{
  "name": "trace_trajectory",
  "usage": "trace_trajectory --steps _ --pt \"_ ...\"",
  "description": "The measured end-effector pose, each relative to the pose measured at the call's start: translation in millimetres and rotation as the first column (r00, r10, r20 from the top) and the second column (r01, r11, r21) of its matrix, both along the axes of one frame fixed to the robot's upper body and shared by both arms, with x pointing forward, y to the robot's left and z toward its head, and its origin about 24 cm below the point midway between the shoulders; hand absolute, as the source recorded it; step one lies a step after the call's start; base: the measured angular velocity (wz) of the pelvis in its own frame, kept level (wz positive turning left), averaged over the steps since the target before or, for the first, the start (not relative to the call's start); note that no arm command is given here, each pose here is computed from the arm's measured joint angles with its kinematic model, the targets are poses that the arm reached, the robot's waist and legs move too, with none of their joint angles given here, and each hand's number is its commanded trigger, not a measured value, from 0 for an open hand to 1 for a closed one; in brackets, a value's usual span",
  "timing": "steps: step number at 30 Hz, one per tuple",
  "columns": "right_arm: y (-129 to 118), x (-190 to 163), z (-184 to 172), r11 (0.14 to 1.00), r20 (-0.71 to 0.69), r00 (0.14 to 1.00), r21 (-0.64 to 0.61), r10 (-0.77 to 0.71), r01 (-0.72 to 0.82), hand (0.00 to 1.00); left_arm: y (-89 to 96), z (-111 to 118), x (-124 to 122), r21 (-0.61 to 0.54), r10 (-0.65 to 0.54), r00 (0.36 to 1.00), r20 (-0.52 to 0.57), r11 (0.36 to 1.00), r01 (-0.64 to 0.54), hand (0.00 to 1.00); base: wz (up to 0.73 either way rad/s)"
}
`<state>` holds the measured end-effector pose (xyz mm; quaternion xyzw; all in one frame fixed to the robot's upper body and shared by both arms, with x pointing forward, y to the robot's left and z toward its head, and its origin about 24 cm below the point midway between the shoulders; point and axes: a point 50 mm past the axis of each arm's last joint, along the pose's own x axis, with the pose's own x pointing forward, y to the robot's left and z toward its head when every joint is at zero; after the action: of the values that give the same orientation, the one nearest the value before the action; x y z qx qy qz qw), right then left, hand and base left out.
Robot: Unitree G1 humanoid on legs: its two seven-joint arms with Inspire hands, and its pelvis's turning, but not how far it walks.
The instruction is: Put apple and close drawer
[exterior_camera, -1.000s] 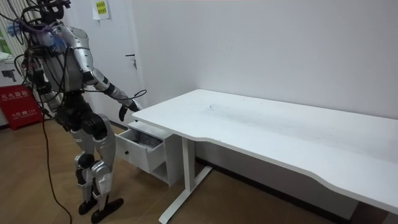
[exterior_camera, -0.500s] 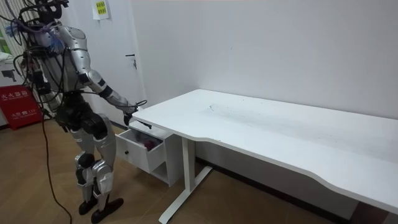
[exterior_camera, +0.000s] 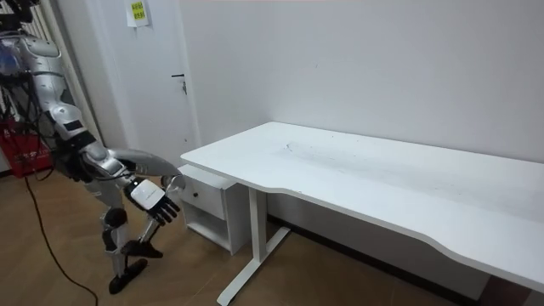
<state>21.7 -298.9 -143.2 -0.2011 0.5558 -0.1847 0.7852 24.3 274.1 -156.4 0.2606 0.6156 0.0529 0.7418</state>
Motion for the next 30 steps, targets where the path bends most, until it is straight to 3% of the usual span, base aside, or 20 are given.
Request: trace_trajectory --steps 5,18,30 --pt "2.5 14.8 -0.5 1.0 0.023 1.0 0.005 -0.011 0.011 0.0 1.9 0.9 -16.6 0.016 0.023 0.999 -0.022 1.0 -0.023 0.0 -0.03" --pt "22.9 35.3 -5.2 0.997 0.1 0.995 0.076 -0.017 0.009 0.0 -1.6 3.8 9.0 0.056 0.017 0.996 0.09 0.998 -0.022 0.0 -0.1" --pt "24.3 2.9 -12.3 0.989 -0.019 0.997 0.129 -0.072 0.074 0.0 -5.7 2.5 7.7 0.042 0.018 0.995 0.094 0.999 -0.022 0.0 0.0"
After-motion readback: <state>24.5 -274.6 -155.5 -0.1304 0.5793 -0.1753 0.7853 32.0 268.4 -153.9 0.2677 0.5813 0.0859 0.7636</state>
